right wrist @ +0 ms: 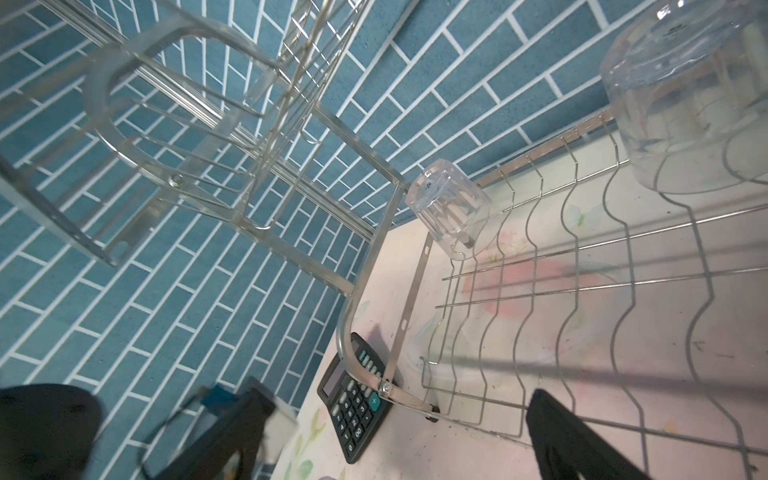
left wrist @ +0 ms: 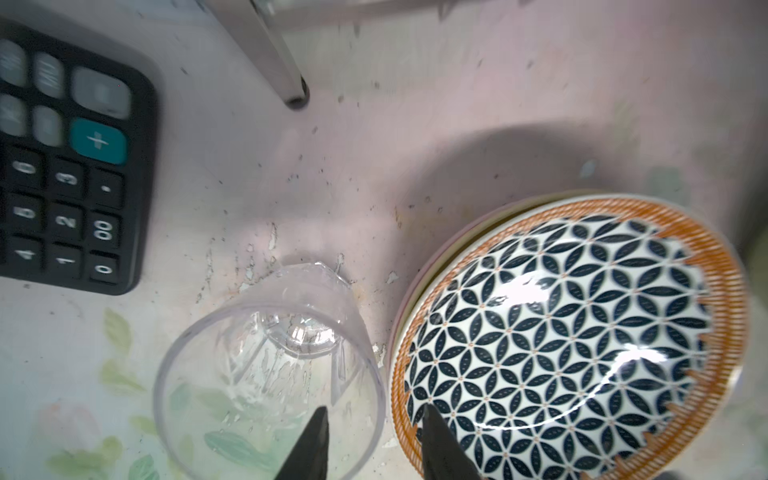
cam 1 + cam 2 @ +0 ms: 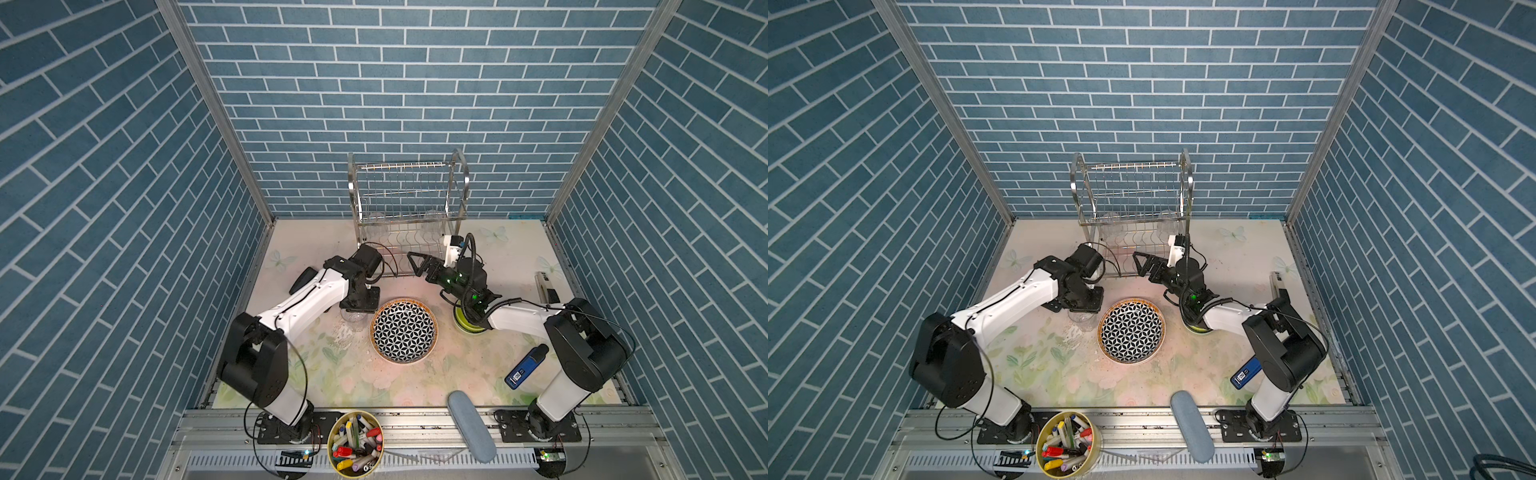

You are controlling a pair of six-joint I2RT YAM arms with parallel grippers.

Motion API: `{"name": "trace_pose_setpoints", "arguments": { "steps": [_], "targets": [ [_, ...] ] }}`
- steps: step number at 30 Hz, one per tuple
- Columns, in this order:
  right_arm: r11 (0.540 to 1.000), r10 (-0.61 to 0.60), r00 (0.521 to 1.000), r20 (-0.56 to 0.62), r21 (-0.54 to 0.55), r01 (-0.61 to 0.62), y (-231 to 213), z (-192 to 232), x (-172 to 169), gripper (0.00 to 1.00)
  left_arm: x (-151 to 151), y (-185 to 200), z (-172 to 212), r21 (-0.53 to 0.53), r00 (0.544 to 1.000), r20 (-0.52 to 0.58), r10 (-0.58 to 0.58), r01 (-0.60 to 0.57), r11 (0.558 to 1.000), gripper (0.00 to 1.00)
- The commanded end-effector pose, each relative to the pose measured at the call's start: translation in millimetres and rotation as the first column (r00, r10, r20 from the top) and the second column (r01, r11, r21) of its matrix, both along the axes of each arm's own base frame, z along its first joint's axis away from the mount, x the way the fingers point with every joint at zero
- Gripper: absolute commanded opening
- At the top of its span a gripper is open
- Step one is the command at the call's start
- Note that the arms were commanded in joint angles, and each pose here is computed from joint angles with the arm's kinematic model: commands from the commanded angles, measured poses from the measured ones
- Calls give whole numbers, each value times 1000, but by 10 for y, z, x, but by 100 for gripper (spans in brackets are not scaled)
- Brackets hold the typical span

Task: Unload the mixed dishes from the dish rack
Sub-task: 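Set the clear cup on the table and open the left gripper, then move the left gripper toward the rack while the right reaches another cup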

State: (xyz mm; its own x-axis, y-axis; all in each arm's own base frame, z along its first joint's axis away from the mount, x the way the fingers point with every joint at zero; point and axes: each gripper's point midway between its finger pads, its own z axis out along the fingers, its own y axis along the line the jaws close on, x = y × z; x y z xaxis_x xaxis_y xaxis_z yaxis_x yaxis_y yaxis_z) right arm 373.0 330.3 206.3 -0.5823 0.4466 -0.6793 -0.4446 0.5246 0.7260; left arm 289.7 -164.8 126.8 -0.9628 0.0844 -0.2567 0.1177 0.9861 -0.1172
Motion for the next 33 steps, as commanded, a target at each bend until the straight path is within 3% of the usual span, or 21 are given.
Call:
{"name": "trace_pose_setpoints", "arguments": {
  "steps": [1, 4, 6, 9, 14, 19, 24, 33],
  "targets": [
    [991, 10, 997, 73, -131, 0, 99, -57, 69, 99, 104, 109, 431, -11, 989, 144, 46, -45, 999, 42],
    [965, 54, 988, 143, -261, -15, 277, -94, 64, 99, 164, 214, 650, -10, 962, 261, 76, -75, 997, 47],
    [936, 81, 976, 204, -352, -5, 391, -121, 66, 99, 210, 302, 739, -14, 934, 341, 109, -111, 994, 58],
    [883, 129, 955, 269, -469, 13, 552, -195, 116, 98, 306, 359, 832, -57, 874, 459, 157, -147, 987, 66],
    [824, 176, 940, 292, -566, 21, 731, -328, 323, 98, 465, 352, 911, -193, 757, 601, 257, -175, 966, 83],
    [782, 206, 932, 299, -622, 27, 864, -415, 490, 99, 579, 391, 926, -203, 691, 670, 273, -184, 962, 97],
    [772, 206, 935, 288, -635, 25, 927, -502, 669, 98, 717, 302, 844, -196, 687, 681, 253, -162, 967, 100],
    [796, 169, 944, 285, -604, 40, 901, -511, 981, 99, 1058, 249, 564, -208, 732, 628, 263, -168, 964, 95]
  ]
}}
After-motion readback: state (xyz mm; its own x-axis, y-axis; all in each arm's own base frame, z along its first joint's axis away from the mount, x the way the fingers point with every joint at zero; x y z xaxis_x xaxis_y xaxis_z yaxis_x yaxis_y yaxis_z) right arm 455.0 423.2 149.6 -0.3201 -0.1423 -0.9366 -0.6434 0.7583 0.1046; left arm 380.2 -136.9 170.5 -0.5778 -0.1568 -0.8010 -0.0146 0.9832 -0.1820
